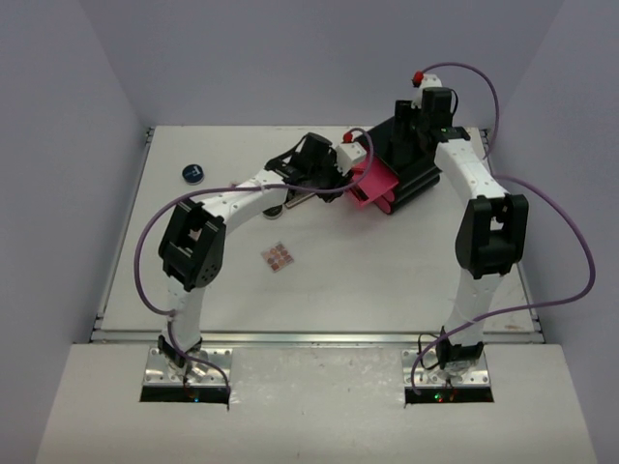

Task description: Organize the makeup

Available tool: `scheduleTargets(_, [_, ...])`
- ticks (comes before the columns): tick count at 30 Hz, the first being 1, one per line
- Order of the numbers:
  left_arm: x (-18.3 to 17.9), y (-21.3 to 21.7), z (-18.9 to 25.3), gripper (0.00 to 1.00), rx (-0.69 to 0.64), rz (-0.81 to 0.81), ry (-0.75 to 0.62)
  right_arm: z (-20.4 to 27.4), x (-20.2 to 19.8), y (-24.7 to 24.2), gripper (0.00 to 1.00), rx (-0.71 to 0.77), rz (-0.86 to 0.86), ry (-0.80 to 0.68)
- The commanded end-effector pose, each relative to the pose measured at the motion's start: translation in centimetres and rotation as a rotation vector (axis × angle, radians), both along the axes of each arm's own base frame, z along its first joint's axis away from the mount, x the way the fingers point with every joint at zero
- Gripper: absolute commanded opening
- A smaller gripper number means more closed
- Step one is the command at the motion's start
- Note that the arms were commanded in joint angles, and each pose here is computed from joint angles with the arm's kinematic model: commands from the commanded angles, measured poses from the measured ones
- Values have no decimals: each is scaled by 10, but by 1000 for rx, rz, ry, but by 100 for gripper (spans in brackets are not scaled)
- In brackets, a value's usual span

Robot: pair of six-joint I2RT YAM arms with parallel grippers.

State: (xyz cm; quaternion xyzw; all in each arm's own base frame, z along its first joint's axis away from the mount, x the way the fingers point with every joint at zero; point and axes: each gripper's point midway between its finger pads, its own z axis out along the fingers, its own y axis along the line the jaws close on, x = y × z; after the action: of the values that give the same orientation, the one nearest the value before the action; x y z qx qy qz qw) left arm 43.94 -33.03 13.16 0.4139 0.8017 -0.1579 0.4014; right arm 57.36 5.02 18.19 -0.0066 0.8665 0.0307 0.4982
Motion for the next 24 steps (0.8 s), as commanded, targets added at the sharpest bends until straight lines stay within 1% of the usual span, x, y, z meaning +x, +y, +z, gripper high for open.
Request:
scheduleTargets(1, [22, -19, 84, 0, -112, -21, -190, -54, -33, 6, 66, 14, 30, 194])
scheduleTargets(6, [34, -31, 94, 0, -128, -25, -219, -59, -35, 6, 66, 6, 38, 199])
scheduleTargets(8, [43, -37, 92, 0, -131, -26, -218, -61, -36, 9, 66, 14, 56, 203])
scheduleTargets(10, [49, -44, 79, 0, -126, -30, -203, -63, -38, 10, 66, 16, 60, 207])
scheduleTargets(13, [59, -54, 84, 0, -147, -26, -217, -66, -39, 11, 66, 26, 67, 212])
scheduleTargets(17, [62, -74, 78, 0, -159, -50, -216, -73, -43, 16, 66, 46, 79, 222])
scheduleTargets(24, [80, -100, 86, 0, -176, -38, -315, -77, -46, 19, 66, 63, 91, 230])
